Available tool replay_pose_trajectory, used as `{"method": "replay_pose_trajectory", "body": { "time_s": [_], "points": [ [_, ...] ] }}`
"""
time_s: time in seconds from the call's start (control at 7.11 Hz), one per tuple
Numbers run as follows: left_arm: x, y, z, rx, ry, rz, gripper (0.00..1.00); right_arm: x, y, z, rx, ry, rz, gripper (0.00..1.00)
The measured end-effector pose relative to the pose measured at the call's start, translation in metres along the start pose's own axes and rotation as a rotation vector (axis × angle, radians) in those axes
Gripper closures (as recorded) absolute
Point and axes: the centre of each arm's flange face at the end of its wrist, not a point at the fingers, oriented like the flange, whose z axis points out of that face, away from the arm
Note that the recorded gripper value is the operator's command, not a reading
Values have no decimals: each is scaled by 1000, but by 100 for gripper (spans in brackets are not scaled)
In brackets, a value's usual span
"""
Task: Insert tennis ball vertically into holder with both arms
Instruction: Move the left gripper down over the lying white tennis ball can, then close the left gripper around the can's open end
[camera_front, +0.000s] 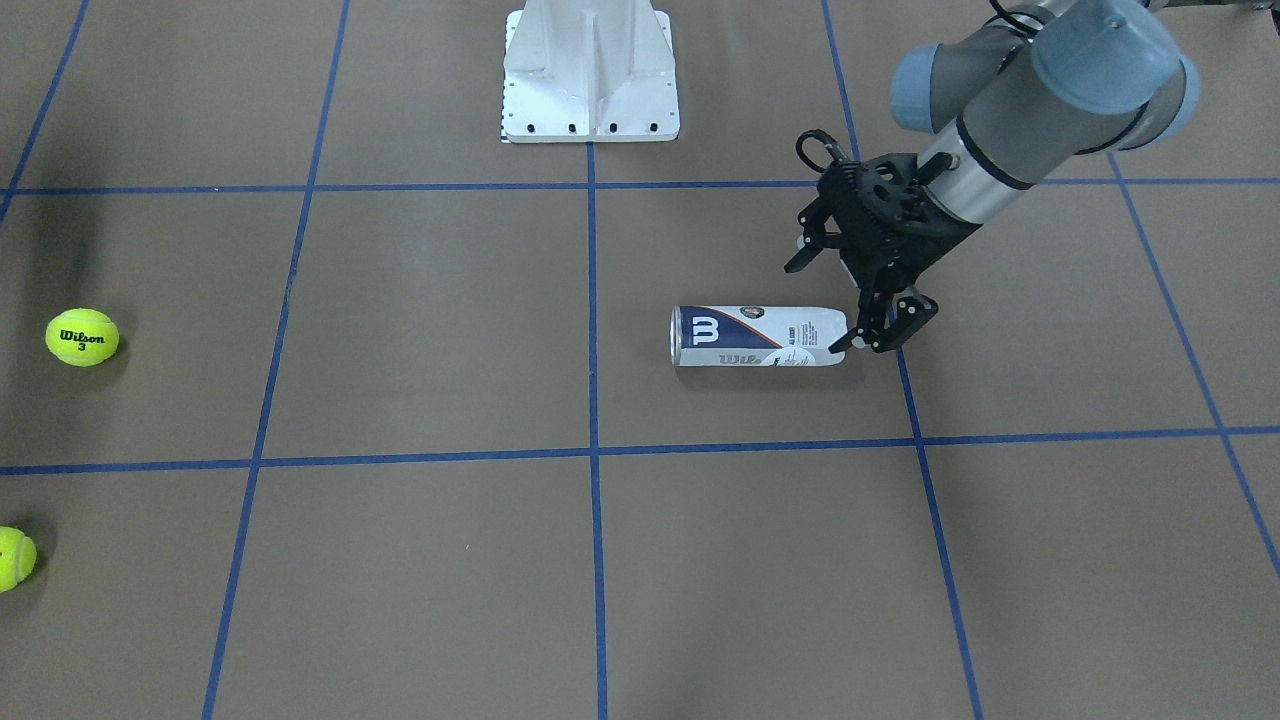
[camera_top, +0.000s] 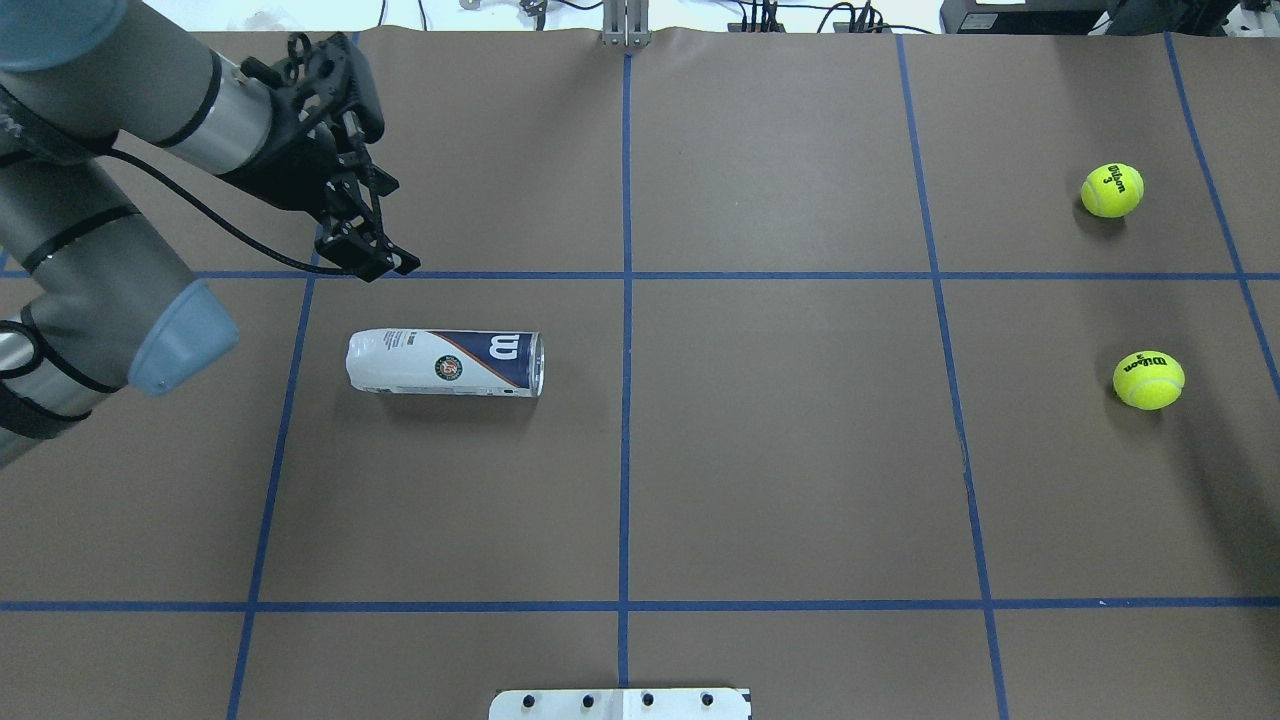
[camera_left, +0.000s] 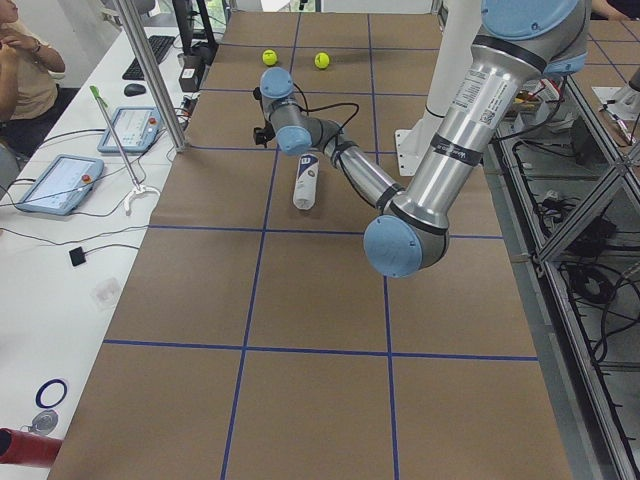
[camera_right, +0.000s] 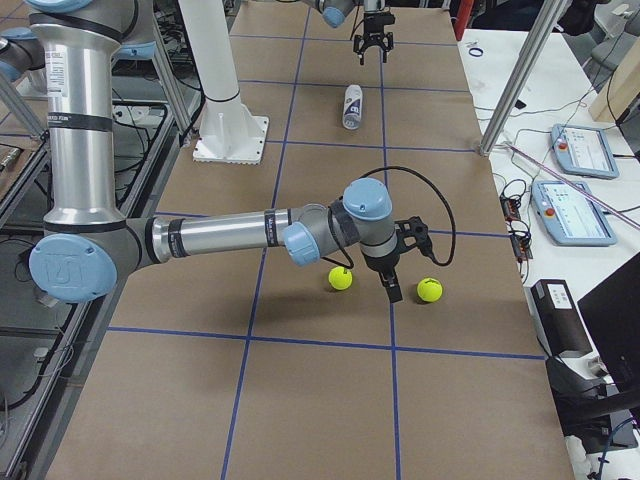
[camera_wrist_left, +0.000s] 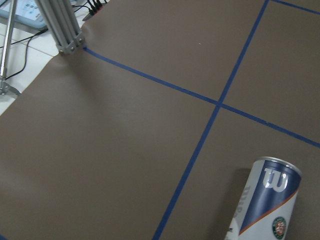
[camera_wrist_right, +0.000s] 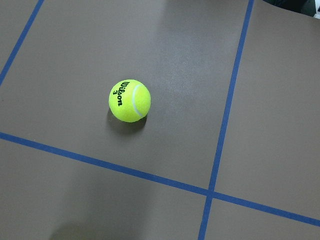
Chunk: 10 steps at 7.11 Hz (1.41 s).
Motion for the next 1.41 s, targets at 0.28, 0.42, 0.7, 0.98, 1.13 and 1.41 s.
{"method": "replay_pose_trajectory", "body": {
  "time_s": [0.28,0.42,0.7,0.98,1.13,1.41],
  "points": [
    [30,-32,37,-95,-20,97,2,0,5,1,-7,-18,3,1],
    [46,-49,54,-153,-43,142,1,0,8,2,-10,-21,5,1],
    [75,-60,92,-235,-120,231,1,1,10,2,-12,-23,7,1],
    [96,-58,124,-284,-159,284,1,1,11,2,-13,-24,7,1],
    [104,-58,138,-302,-169,299,1,1,11,2,-13,-24,7,1],
    [109,-56,157,-328,-177,308,1,0,11,2,-12,-24,7,1]
  ]
}}
